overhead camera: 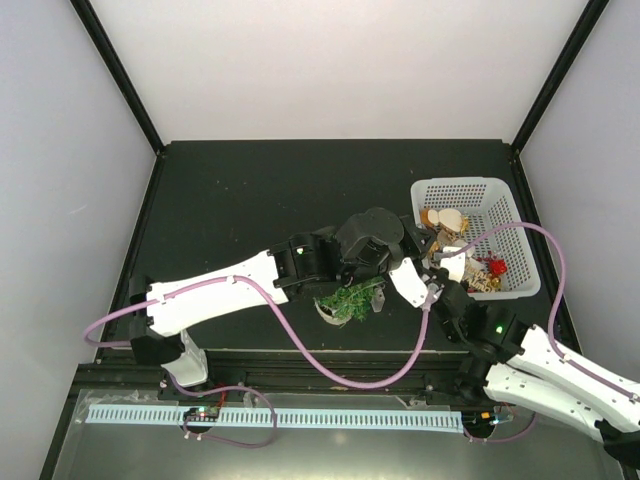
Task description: Decorate the small christmas tree
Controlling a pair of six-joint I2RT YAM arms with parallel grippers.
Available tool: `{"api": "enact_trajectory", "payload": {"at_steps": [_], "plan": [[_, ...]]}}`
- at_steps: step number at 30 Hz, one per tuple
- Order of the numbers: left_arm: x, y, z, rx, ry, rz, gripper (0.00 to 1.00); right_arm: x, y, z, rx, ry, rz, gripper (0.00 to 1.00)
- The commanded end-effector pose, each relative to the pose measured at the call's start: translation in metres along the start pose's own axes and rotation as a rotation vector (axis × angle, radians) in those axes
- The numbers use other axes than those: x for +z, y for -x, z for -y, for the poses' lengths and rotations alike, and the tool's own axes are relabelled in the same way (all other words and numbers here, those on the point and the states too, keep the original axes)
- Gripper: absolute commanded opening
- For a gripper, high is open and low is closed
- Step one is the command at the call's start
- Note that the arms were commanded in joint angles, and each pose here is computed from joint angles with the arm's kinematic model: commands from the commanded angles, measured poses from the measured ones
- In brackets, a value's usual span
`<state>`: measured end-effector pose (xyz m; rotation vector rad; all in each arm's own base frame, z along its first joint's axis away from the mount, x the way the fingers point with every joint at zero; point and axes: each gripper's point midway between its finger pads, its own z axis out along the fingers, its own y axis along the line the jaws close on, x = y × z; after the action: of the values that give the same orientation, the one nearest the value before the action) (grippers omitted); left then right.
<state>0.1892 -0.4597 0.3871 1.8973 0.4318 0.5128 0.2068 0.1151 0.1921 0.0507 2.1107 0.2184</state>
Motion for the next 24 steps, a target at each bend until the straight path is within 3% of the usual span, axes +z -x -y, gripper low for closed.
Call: {"api": "enact_trajectory", "payload": {"at_steps": [1, 16, 24], "plan": [[0.015, -0.092, -0.004, -0.047, 0.048, -0.295, 0.04, -0.006, 0.011, -0.011, 0.038, 0.056, 0.041, 0.24], [0.013, -0.154, 0.023, -0.106, -0.044, -0.425, 0.02, -0.012, 0.019, -0.011, 0.078, 0.081, 0.076, 0.23], [0.012, -0.168, 0.036, -0.158, -0.093, -0.438, 0.02, -0.011, 0.018, -0.011, 0.082, 0.080, 0.076, 0.22]]}}
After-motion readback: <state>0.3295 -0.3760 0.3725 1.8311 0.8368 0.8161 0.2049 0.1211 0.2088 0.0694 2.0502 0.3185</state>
